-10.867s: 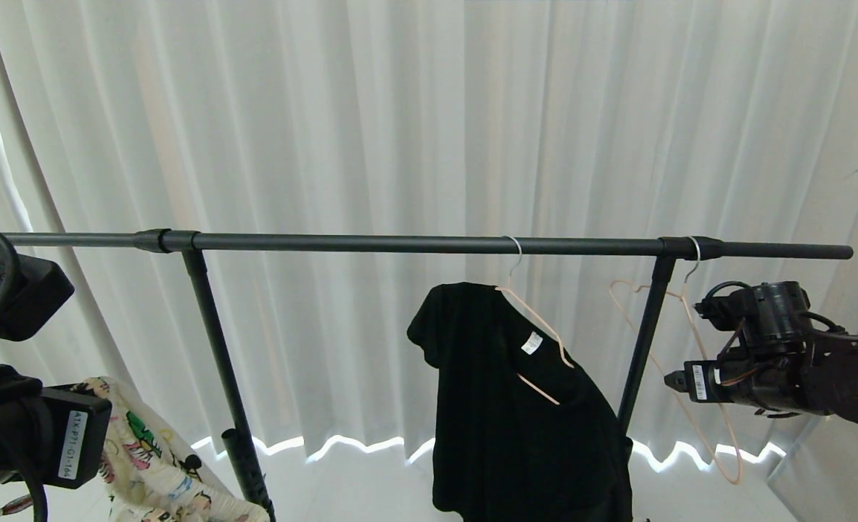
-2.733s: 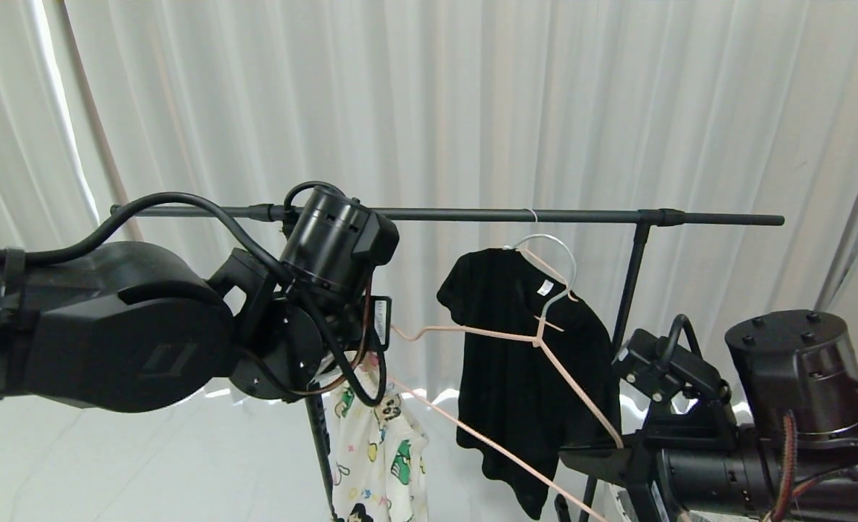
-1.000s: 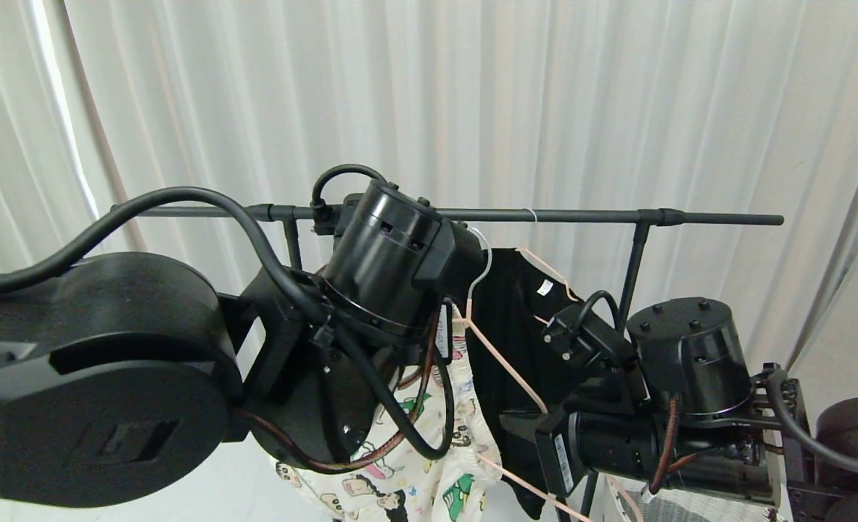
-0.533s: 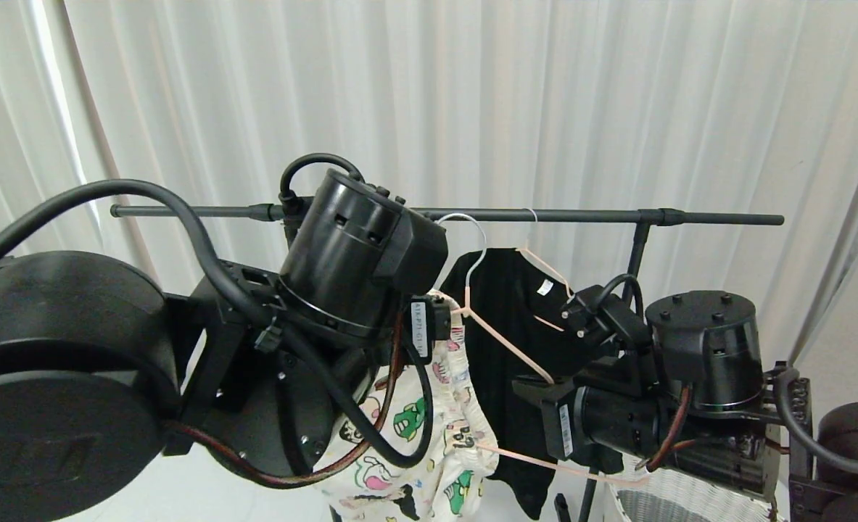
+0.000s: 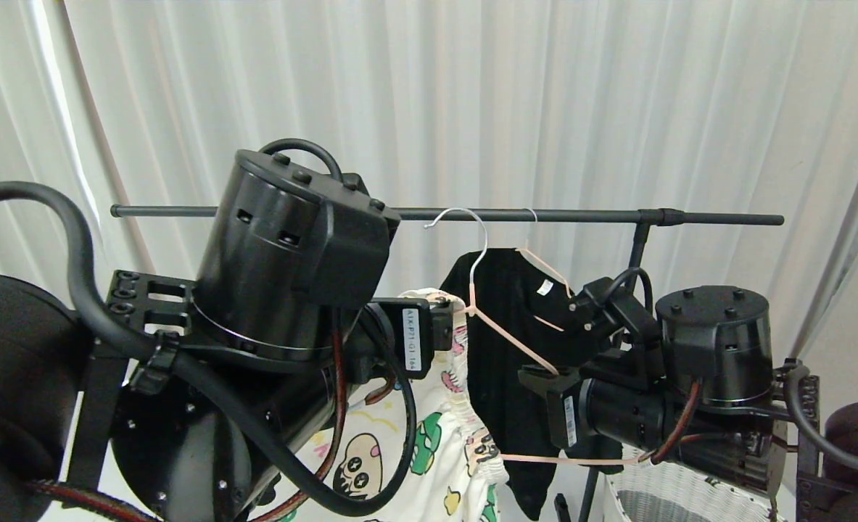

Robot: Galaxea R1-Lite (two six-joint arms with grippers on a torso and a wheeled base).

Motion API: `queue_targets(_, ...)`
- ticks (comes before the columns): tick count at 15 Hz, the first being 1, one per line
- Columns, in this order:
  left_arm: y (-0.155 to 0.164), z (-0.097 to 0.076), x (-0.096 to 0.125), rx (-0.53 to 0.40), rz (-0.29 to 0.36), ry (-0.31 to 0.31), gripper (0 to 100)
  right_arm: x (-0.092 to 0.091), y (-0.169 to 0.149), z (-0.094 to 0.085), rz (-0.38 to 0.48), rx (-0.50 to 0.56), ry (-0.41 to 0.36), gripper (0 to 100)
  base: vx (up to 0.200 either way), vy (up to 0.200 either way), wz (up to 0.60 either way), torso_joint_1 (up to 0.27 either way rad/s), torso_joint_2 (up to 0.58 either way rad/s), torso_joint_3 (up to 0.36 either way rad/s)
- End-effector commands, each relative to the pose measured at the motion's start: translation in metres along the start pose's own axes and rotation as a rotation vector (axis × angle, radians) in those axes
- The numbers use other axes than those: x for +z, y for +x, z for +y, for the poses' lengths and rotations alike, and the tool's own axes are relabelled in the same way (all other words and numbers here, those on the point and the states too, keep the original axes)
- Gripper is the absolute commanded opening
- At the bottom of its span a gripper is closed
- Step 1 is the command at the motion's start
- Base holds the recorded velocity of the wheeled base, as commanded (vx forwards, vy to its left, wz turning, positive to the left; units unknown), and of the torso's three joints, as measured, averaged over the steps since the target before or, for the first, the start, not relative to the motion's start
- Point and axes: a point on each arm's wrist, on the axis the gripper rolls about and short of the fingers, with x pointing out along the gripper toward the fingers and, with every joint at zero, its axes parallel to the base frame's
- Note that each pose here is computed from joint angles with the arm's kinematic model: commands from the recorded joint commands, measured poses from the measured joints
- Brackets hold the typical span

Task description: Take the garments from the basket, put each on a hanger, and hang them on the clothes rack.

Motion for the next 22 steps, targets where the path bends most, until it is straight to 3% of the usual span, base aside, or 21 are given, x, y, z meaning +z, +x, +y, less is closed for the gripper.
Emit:
queue_targets(1, 0.000, 0.001, 0.001, 0.005, -0.005, -0.006, 100, 0.002, -0.004, 0.000, -0.011, 0.003, -0.006, 0, 0.000, 0.000, 0.00, 0.000, 0.00, 0.000)
queue_targets(4, 0.006, 0.007, -0.002, 0.012, -0.012, -0.024, 100, 0.007, -0.008, -0.004, -0.034, -0.017, -0.009, 0, 0.000, 0.000, 0.00, 0.000, 0.00, 0.000)
queue_targets(7, 0.013, 0.010, -0.013, 0.023, -0.010, 0.015, 100, 0.013, -0.013, -0.011, -0.060, -0.043, -0.041, 0, 0.000, 0.000, 0.00, 0.000, 0.00, 0.000)
queue_targets(10, 0.018, 0.004, -0.010, -0.052, -0.044, 0.034, 100, 0.014, -0.012, -0.013, -0.064, -0.066, -0.053, 0, 0.000, 0.000, 0.00, 0.000, 0.00, 0.000)
queue_targets(13, 0.026, -0.003, -0.013, -0.167, -0.064, 0.142, 100, 0.014, -0.011, -0.014, -0.067, -0.108, -0.065, 0, 0.000, 0.000, 0.00, 0.000, 0.00, 0.000)
queue_targets(17, 0.056, -0.006, -0.015, -0.164, -0.140, 0.240, 100, 0.014, -0.011, -0.014, -0.080, -0.153, -0.061, 0, 0.000, 0.000, 0.00, 0.000, 0.00, 0.000)
queue_targets(21, 0.049, -0.001, -0.017, -0.166, -0.140, 0.244, 100, 0.019, -0.010, -0.018, -0.137, -0.166, -0.052, 0, 0.000, 0.000, 0.00, 0.000, 0.00, 0.000)
queue_targets(22, 0.032, 0.007, -0.016, -0.215, -0.153, 0.240, 100, 0.022, -0.010, -0.022, -0.158, -0.177, -0.057, 0, 0.000, 0.000, 0.00, 0.000, 0.00, 0.000)
